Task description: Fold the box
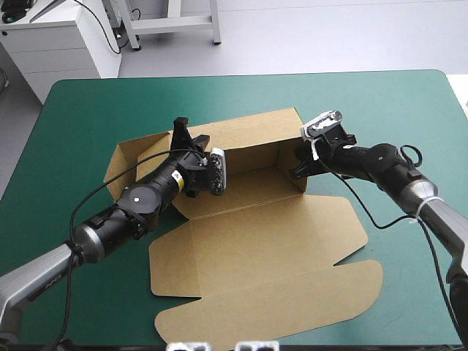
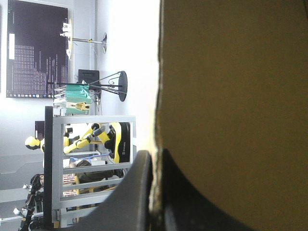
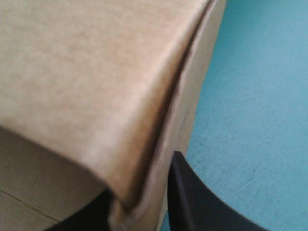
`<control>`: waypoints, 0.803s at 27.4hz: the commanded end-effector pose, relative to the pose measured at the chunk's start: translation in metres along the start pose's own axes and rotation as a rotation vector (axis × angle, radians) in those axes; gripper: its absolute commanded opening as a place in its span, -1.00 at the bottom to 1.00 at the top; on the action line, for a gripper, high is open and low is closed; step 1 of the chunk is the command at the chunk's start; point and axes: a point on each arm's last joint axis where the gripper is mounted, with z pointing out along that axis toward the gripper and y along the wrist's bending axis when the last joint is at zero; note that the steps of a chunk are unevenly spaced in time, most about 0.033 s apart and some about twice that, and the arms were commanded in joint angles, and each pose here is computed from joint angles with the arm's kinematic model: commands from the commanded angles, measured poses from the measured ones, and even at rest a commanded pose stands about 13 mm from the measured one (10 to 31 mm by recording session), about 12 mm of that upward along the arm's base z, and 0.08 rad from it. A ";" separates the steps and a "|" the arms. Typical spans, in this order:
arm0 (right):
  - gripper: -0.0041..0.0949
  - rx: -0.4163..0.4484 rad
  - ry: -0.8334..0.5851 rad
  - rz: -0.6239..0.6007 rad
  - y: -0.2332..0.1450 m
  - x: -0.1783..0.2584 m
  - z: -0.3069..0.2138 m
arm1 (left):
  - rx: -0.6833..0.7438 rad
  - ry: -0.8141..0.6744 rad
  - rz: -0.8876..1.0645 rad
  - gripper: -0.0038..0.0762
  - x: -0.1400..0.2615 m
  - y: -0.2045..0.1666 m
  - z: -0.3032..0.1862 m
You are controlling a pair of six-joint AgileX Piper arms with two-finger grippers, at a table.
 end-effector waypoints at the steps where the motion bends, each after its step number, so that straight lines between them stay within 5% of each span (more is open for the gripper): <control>1: -0.95 -0.044 -0.083 0.022 0.008 -0.023 -0.018 | -0.036 -0.034 -0.018 -0.92 -0.005 0.012 -0.008; 7: -0.95 0.019 -0.110 0.082 0.002 -0.025 -0.018 | -0.031 -0.052 -0.020 -0.78 -0.007 0.011 -0.009; 16: -0.95 0.030 -0.117 0.131 0.000 -0.026 -0.018 | -0.024 -0.112 -0.016 0.33 -0.021 0.009 -0.014; 22: -0.95 0.031 -0.116 0.150 0.000 -0.026 -0.018 | -0.084 -0.252 0.019 0.35 -0.067 0.013 -0.053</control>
